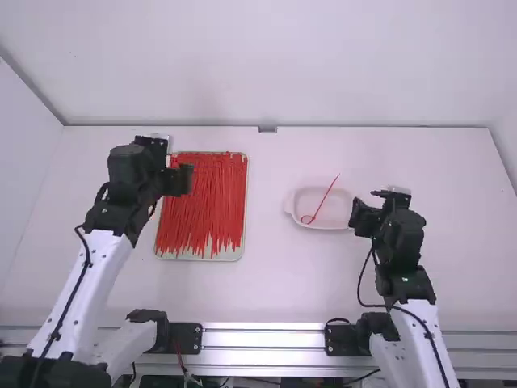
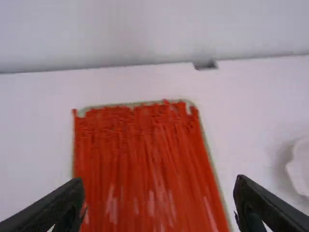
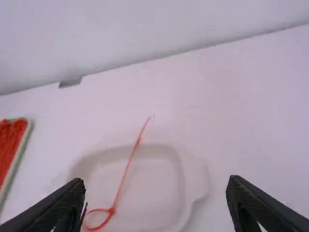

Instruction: Fasten the cable tie

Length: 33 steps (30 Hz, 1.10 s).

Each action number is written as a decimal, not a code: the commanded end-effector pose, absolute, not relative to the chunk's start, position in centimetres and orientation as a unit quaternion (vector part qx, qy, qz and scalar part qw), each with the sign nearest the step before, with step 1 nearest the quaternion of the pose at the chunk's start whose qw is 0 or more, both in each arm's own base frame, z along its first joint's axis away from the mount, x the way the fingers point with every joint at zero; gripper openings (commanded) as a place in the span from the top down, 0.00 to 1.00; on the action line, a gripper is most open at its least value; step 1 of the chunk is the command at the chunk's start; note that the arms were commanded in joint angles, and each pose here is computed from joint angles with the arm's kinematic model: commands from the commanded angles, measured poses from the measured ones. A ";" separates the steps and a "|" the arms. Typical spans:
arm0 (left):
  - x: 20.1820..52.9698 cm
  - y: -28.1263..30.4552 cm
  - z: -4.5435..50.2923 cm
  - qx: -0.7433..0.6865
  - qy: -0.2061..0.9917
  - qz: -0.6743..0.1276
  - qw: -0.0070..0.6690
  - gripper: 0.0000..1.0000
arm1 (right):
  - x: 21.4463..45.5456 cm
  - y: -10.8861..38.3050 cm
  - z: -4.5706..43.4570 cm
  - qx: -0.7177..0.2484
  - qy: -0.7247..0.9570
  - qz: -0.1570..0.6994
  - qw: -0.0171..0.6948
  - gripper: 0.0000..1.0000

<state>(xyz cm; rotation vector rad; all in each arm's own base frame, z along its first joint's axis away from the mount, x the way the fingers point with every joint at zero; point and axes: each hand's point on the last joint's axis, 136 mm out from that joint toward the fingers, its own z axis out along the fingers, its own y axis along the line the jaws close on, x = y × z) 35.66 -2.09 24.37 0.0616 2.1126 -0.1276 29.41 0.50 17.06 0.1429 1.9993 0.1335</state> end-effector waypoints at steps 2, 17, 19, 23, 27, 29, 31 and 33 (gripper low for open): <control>34.8 -0.5 24.8 0.007 0.858 -0.011 0.514 0.25 | 28.7 0.3 16.6 0.020 0.830 0.023 0.557 0.29; 30.6 0.0 25.0 0.000 0.786 0.000 0.618 0.58 | 24.7 0.3 8.7 -0.004 0.830 0.007 0.557 0.62; 29.7 0.0 24.0 0.000 0.786 0.000 0.618 0.63 | 24.7 0.3 9.0 -0.005 0.823 0.007 0.569 0.67; 28.4 0.0 21.9 0.000 0.786 0.000 0.618 0.72 | 24.8 0.3 10.7 -0.005 0.800 0.006 0.600 0.75; 27.3 0.0 20.0 0.000 0.786 0.000 0.618 0.81 | 24.8 0.3 12.2 -0.005 0.781 0.006 0.625 0.81; 27.0 0.0 19.2 0.000 0.786 0.000 0.618 0.84 | 24.8 0.3 12.7 -0.005 0.773 0.006 0.635 0.83; 26.5 0.0 18.1 0.000 0.786 0.000 0.618 0.89 | 24.7 0.3 13.5 -0.005 0.762 0.006 0.648 0.87; 26.2 0.0 17.3 0.000 0.786 0.000 0.618 0.92 | 24.7 0.3 14.0 -0.005 0.755 0.006 0.656 0.89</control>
